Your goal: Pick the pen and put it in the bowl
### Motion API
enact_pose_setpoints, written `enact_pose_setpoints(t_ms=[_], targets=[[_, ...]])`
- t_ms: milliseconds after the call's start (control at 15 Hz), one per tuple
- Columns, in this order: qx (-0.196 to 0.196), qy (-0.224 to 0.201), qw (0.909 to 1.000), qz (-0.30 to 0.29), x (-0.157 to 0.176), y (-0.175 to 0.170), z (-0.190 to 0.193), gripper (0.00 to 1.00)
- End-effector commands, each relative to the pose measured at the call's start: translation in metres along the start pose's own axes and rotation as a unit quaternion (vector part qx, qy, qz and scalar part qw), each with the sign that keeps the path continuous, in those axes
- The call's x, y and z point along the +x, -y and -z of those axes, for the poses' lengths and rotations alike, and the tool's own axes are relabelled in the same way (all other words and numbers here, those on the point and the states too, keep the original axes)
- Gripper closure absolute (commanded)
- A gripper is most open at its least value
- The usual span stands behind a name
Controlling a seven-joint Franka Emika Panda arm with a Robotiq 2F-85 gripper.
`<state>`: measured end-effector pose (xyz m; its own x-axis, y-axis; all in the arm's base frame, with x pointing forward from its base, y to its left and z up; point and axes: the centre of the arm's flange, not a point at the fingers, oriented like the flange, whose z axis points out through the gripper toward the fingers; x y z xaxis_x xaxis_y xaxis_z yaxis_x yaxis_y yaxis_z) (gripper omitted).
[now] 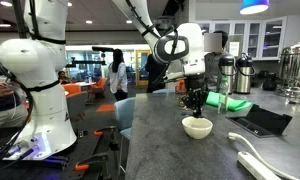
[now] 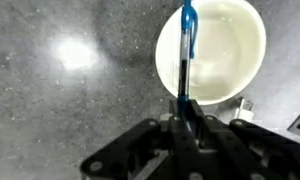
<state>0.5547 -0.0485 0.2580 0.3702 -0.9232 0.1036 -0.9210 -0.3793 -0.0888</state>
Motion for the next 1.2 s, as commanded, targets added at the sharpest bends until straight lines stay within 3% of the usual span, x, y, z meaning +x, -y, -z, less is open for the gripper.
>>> enact_pose_setpoints(t_ms=[0, 267, 800, 867, 933, 1133], targets=[[-0.036, -0.027, 0.999, -0.007, 0.009, 0.02, -0.007, 0.97], [-0.037, -0.035, 0.9987, 0.009, -0.003, 0.039, -0.012, 0.97], [-0.071, -0.089, 0.9933, 0.019, -0.02, 0.057, -0.021, 0.97], [-0.072, -0.094, 0.9927, 0.019, -0.021, 0.058, -0.021, 0.83], [-0.072, -0.095, 0.9926, 0.018, -0.021, 0.059, -0.02, 0.6], [-0.071, -0.103, 0.992, 0.018, -0.022, 0.061, -0.018, 0.5]])
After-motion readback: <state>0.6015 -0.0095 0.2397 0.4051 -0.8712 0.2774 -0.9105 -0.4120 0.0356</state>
